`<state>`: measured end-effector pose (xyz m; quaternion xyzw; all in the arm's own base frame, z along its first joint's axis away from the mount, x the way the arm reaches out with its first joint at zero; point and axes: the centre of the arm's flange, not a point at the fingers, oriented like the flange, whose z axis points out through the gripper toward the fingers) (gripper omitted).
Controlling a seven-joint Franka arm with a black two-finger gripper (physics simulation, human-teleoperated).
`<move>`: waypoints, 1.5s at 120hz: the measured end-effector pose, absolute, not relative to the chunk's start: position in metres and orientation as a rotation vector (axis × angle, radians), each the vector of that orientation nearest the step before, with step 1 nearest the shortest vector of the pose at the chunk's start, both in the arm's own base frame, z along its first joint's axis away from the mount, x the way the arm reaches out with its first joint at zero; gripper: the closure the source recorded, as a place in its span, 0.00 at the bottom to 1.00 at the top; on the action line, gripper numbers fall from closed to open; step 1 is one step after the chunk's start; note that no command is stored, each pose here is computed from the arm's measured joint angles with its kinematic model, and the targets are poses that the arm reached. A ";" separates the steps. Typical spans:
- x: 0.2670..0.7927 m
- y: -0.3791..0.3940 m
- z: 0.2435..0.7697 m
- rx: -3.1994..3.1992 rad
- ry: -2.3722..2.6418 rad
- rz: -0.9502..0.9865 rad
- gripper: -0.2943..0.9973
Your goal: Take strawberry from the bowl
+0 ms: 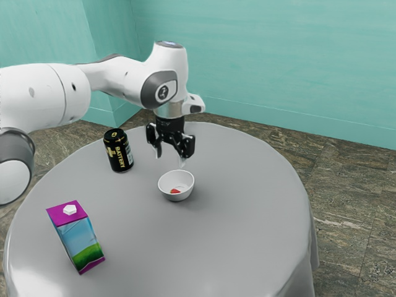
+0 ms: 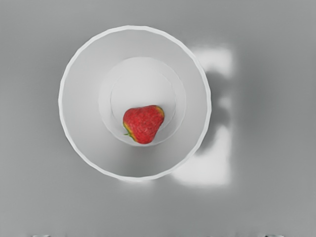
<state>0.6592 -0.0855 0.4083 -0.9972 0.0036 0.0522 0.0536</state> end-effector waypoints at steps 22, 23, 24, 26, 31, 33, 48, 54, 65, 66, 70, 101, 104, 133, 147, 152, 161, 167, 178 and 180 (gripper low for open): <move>0.653 -0.082 0.367 -3.101 -0.012 0.135 0.38; 0.653 -0.081 0.366 -3.103 -0.015 0.130 0.38; 0.654 -0.081 0.365 -3.105 -0.017 0.124 0.38; 0.655 -0.079 0.364 -3.108 -0.021 0.114 0.38; 0.658 -0.072 0.360 -3.114 -0.037 0.090 0.39; 0.660 -0.069 0.358 -3.116 -0.042 0.083 0.39; 0.667 -0.060 0.332 -3.114 -0.054 0.066 0.40; 0.669 -0.061 0.321 -3.110 -0.047 0.066 0.40; 0.673 -0.053 0.309 -3.107 -0.055 0.054 0.40; 0.674 -0.052 0.308 -3.106 -0.057 0.054 0.40; 0.675 -0.048 0.304 -3.105 -0.062 0.053 0.40; 0.678 -0.046 0.273 -3.094 -0.048 0.074 0.41; 0.678 -0.045 0.271 -3.094 -0.048 0.070 0.41; 0.683 -0.040 0.263 -3.094 -0.049 0.049 0.44; 0.683 -0.046 0.261 -3.101 -0.034 0.048 0.47; 0.683 -0.046 0.260 -3.102 -0.033 0.048 0.48; 0.683 -0.046 0.260 -3.103 -0.030 0.046 0.52; 0.683 -0.046 0.260 -3.104 -0.030 0.045 0.54; 0.683 -0.047 0.257 -3.106 -0.032 0.049 0.58; 0.683 -0.047 0.257 -3.107 -0.032 0.050 0.58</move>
